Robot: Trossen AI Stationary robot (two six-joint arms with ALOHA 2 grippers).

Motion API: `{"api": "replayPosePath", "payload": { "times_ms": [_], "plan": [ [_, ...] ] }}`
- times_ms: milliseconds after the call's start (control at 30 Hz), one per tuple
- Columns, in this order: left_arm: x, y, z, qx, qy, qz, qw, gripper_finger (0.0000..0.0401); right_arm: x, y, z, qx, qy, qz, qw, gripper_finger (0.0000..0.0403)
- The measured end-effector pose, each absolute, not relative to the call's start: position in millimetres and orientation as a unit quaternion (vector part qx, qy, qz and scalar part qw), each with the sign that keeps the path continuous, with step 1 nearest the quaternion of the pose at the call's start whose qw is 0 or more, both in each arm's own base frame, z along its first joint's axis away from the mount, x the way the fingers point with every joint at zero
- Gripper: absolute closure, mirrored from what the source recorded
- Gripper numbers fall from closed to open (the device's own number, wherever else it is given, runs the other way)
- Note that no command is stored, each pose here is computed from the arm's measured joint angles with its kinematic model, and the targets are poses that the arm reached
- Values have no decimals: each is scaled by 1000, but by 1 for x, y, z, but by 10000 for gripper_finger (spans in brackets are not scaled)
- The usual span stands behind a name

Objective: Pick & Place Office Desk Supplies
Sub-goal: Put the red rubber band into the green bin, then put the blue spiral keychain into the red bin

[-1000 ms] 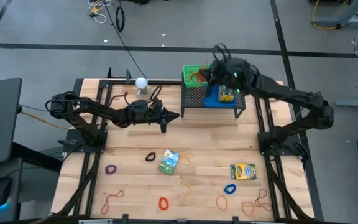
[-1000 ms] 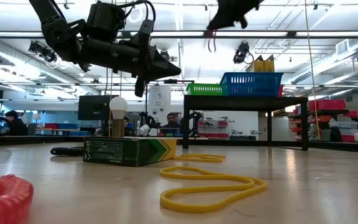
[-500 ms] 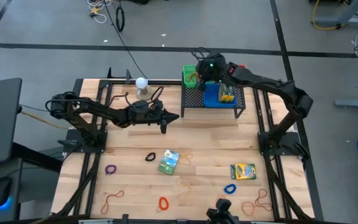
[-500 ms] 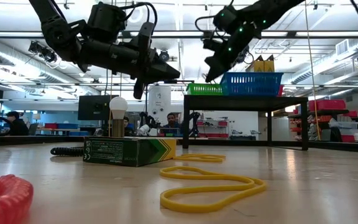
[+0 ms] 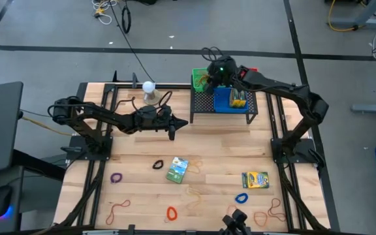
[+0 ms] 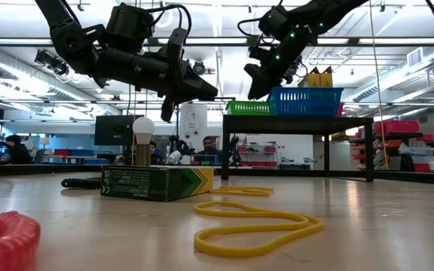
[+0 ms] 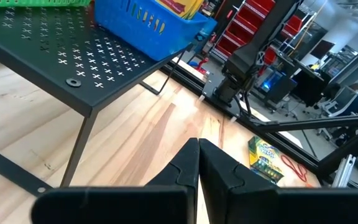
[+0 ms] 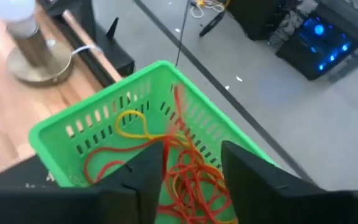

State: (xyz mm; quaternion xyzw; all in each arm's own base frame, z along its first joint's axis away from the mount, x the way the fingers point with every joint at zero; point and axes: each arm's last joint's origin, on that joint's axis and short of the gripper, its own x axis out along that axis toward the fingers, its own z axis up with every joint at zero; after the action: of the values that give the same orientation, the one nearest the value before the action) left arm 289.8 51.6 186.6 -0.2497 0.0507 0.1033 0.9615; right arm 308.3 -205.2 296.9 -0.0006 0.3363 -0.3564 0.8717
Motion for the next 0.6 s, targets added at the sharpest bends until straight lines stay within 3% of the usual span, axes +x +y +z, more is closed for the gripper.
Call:
{"api": "replayPosePath", "payload": {
  "times_ms": [400, 600],
  "plan": [
    [290, 52, 187, -261, 50, 104, 958, 388, 304, -203, 302, 91, 294, -400, 863, 124],
    [290, 52, 187, -278, 48, 105, 954, 388, 295, -200, 316, 106, 260, -443, 851, 98]
  ]
}}
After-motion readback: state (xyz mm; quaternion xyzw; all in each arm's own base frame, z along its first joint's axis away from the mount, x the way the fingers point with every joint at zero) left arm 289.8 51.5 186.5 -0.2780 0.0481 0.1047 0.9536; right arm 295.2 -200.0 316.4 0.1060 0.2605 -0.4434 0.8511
